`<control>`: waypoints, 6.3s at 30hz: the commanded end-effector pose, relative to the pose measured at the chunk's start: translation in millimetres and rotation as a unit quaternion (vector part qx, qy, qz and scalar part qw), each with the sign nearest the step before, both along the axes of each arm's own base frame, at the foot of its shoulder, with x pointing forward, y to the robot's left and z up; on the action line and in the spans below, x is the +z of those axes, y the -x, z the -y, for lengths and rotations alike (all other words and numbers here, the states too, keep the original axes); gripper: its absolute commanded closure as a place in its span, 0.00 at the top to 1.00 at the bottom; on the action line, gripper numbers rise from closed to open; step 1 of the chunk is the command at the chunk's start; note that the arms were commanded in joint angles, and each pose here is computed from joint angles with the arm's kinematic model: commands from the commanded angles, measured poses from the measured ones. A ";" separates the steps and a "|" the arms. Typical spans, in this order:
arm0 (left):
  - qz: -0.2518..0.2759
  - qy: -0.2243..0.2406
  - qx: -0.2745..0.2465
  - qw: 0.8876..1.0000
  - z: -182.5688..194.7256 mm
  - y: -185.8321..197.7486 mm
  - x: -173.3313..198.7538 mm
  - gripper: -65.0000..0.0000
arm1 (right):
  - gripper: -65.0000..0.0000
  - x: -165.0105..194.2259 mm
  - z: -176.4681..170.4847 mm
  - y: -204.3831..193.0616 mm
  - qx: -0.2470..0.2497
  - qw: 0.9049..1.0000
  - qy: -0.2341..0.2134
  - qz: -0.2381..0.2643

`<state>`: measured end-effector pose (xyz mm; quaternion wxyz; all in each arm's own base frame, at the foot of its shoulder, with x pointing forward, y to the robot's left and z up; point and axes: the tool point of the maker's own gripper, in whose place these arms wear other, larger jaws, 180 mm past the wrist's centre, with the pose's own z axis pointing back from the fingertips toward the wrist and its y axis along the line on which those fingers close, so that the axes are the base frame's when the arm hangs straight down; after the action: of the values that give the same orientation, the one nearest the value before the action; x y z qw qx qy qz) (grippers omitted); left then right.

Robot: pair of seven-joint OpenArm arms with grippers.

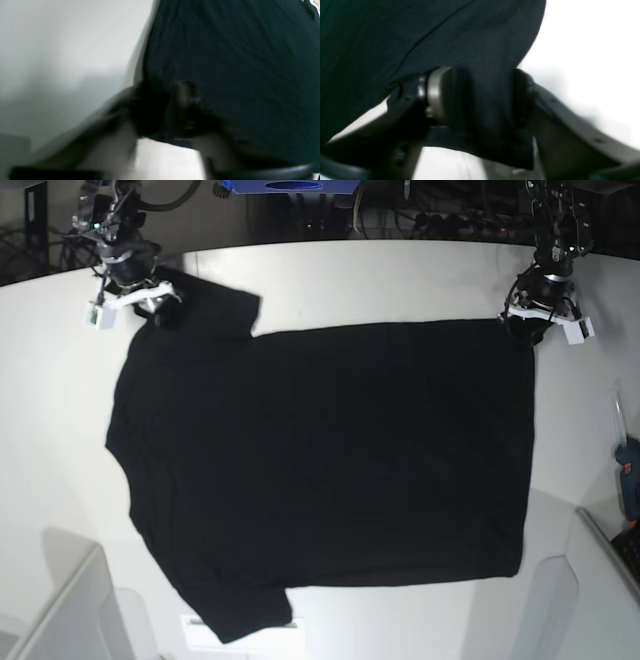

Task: Fold the T-shirt properly
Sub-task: 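Close both grippers on the shoulder corners and pull them apart, then lift the shoulder edge with both grippers and drag it toward the hem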

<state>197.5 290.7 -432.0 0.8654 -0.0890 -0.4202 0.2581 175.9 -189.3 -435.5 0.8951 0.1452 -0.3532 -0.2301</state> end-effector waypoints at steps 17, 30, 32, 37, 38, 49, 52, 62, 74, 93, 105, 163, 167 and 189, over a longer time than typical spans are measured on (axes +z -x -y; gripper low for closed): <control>-0.031 -0.004 -0.014 0.999 1.6 16.2 -3.7 0.00 | 0.00 -21.8 3.8 16.6 -0.010 0.999 -0.009 -0.039; -0.038 -0.007 -0.036 0.999 14.3 38.7 7.0 0.00 | 0.00 11.6 8.5 40.1 -0.004 1.000 0.017 -0.024; -0.037 -0.011 -0.044 0.998 16.1 40.6 12.4 0.00 | 0.00 16.4 6.9 43.6 0.000 1.000 0.019 -0.023; -0.033 -0.025 -0.050 0.998 11.8 49.4 27.1 0.00 | 0.00 26.8 3.0 51.8 0.003 1.000 0.023 -0.020; -0.032 -0.030 -0.046 0.998 6.9 51.4 31.7 0.00 | 0.00 27.3 2.8 54.9 0.004 0.999 0.023 -0.023; -0.051 -0.048 -0.033 0.997 -9.5 75.2 36.4 0.00 | 0.00 41.0 -10.6 62.8 0.001 1.000 0.015 -0.015; -0.050 -0.048 -0.032 0.997 -9.9 75.0 37.5 0.00 | 0.00 43.8 -12.9 60.1 -0.002 1.000 0.012 -0.010; 0.015 -0.051 -0.046 0.998 2.3 33.6 68.5 0.00 | 0.00 57.4 -13.1 23.5 0.001 0.999 0.013 0.037; 0.044 -0.051 -0.037 0.997 -2.4 7.3 73.5 0.00 | 0.00 71.1 -15.1 -14.5 0.010 0.997 0.009 0.072; 0.031 -0.037 -0.006 0.999 -12.4 -23.9 73.2 0.00 | 0.00 97.0 -26.5 -75.3 0.042 0.993 -0.006 0.107; 0.032 -0.034 0.005 0.999 -18.6 -31.6 68.6 0.00 | 0.00 85.8 -27.3 -101.4 0.038 0.994 -0.026 0.103; 0.049 0.010 0.007 0.999 -23.4 -108.7 81.1 0.00 | 0.00 83.3 -24.9 -194.2 0.008 0.991 -0.078 0.113; 0.033 0.019 0.020 0.999 -30.5 -107.6 67.3 0.00 | 0.00 88.0 -25.0 -199.3 0.009 0.990 -0.078 0.119; 0.019 -0.032 0.012 0.999 -36.5 -113.0 65.7 0.21 | 0.42 86.3 -19.6 -200.2 -0.001 0.990 -0.078 0.121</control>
<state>300.4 319.7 -384.5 0.8663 -0.0664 -0.4195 0.2629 364.8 -164.6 -369.6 0.8475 0.2373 -0.4074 -0.2439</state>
